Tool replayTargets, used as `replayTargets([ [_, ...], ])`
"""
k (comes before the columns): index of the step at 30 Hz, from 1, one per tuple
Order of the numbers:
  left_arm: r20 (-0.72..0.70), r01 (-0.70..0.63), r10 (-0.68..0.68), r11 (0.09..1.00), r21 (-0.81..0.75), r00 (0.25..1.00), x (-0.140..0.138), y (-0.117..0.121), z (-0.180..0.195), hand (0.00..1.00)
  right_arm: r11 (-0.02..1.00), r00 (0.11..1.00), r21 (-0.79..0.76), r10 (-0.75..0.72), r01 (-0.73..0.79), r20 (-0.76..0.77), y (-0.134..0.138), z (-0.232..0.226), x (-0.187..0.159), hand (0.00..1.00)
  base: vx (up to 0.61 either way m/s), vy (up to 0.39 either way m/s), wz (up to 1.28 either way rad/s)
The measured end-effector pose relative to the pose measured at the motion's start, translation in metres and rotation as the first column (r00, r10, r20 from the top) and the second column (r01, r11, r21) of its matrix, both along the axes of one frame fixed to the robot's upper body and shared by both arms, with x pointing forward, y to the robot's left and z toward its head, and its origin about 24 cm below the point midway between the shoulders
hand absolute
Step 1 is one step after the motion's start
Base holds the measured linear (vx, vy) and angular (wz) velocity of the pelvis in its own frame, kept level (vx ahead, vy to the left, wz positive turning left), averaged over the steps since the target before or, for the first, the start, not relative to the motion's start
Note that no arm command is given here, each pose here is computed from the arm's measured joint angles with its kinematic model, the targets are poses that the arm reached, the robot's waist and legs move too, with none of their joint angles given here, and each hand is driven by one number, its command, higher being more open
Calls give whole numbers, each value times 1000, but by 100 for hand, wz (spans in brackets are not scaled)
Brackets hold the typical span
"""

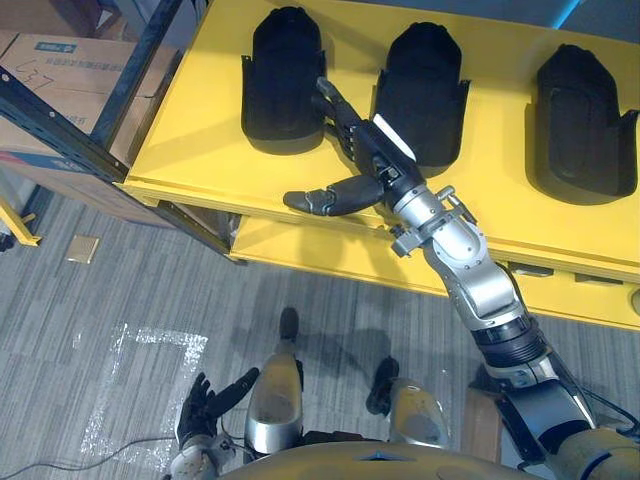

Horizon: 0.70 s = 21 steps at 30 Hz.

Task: Walk over and take three plastic housings, then place them on the shelf

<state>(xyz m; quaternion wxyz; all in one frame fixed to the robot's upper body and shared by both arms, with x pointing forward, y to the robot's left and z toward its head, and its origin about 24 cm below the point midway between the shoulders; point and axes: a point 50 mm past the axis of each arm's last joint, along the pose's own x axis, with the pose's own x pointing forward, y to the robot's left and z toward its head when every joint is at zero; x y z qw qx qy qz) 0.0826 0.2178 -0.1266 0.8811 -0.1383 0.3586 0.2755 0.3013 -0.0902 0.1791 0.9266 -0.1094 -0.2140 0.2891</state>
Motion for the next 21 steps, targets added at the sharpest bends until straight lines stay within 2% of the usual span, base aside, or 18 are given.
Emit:
replayTargets([
  [5, 33, 12, -12, 1000, -1, 999, 9, -2, 3, 100, 1000, 1000, -3, 13, -13, 7, 2, 2, 0, 100, -3, -16, 6],
  [10, 47, 30, -30, 1000, -4, 998, 13, -5, 4, 100, 997, 997, -14, 70, -70, 16, 15, 5, -2, 100, 0, 0, 0],
  [21, 41, 21, -22, 1000, 3, 999, 13, -5, 4, 100, 994, 995, 27, 102, -101, -8, 28, 1, -6, 100, 0, 0, 0],
])
